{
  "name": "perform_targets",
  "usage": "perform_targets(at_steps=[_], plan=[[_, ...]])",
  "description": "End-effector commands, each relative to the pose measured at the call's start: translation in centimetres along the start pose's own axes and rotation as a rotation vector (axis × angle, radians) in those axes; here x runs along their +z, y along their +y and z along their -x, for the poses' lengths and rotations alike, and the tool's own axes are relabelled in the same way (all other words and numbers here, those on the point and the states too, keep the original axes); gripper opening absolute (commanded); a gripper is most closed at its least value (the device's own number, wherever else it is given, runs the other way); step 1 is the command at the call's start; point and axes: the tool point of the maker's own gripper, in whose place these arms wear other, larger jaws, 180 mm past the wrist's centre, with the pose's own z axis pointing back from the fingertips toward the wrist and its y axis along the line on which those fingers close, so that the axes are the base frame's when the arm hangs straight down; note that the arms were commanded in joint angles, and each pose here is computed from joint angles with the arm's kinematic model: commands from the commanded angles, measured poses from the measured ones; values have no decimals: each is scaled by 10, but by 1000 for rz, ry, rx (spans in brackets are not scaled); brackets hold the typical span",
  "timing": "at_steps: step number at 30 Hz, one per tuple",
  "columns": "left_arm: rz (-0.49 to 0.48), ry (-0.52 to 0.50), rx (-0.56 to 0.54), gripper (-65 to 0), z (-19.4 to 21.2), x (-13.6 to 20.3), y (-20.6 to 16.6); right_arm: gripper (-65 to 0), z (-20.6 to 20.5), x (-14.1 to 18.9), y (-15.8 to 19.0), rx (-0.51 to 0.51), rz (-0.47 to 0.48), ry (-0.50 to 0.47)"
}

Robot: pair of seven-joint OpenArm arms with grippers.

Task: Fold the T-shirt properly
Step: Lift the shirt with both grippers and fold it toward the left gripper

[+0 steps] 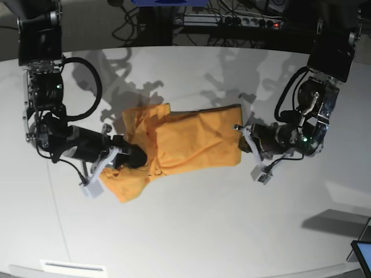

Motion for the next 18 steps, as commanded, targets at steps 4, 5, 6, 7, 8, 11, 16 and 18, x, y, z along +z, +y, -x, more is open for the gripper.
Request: perform_targets(at_steps=[4,5,6,7,8,11,16,18], plan=[[-13,-20,-5,-650,-5,6,7,-647,-2,-4,31,1,-46,-3],[-12,-19,-4,-650,-4,6,7,-647,-1,-5,37,7,-61,-1],[-12,-19,-4,-650,-4,6,7,-647,2,-8,44,10,-79,6],[-14,-18,-4,-650,-4,6,7,-647,2,-10,49,10,-92,4],[-20,-14,-7,-650,-3,7,10,-647,3,-12,54,6,-105,5],[-34,-6,-9,-650,1,9,15,-647,6,-18,63,-6,-136,6],[-184,68,-84,-650,26,14,48,-647,21,-29,78,16,-166,59],[-252,117,-125,-650,45,13,59,-647,22,-31,82,14,-177,61]])
